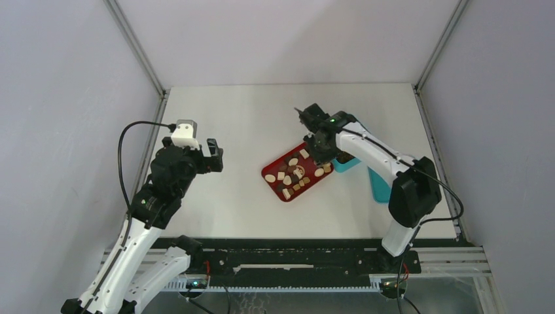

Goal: Pack the chocolate
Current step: Pick up the fake chocolate from the plate, then place the fake chocolate in the packing box.

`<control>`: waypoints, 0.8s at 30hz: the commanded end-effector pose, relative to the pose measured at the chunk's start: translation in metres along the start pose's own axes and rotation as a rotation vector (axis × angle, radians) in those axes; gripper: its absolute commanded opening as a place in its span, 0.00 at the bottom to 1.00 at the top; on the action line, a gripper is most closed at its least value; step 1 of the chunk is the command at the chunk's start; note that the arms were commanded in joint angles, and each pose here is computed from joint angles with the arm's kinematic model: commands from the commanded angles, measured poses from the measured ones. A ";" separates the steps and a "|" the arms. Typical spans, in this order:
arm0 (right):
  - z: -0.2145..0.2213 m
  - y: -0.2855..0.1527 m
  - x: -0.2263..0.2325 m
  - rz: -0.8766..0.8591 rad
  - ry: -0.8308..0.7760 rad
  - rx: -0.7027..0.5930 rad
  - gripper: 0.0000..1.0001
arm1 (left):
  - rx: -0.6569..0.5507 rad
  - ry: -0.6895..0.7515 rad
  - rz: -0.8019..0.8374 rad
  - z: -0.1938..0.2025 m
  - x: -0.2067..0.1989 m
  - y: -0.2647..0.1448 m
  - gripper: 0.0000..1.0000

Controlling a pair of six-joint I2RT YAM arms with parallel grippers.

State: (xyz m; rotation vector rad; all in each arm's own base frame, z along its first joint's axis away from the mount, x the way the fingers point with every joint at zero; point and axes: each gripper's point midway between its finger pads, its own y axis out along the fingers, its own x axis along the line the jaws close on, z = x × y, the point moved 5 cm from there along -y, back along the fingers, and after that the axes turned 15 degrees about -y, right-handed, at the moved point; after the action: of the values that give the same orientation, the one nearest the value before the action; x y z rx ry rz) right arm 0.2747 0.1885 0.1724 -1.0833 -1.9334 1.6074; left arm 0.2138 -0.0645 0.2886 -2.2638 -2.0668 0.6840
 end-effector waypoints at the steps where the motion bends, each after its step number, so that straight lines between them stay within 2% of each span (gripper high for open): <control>1: -0.013 -0.034 -0.033 0.073 0.114 -0.145 0.00 | -0.019 -0.011 0.008 -0.001 0.001 0.000 1.00; 11: -0.011 -0.039 -0.111 0.251 0.303 -0.155 0.00 | -0.024 -0.012 0.012 -0.002 0.000 -0.002 1.00; 24: -0.029 0.001 -0.184 0.337 0.416 -0.142 0.00 | -0.026 -0.007 -0.003 -0.002 0.002 -0.001 1.00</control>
State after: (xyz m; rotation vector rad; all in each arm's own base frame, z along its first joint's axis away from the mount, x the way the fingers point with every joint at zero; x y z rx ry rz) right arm 0.3839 0.0721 0.1988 -1.6219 -1.6508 1.3253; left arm 0.2121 -0.0636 0.2909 -2.2740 -2.0728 0.6782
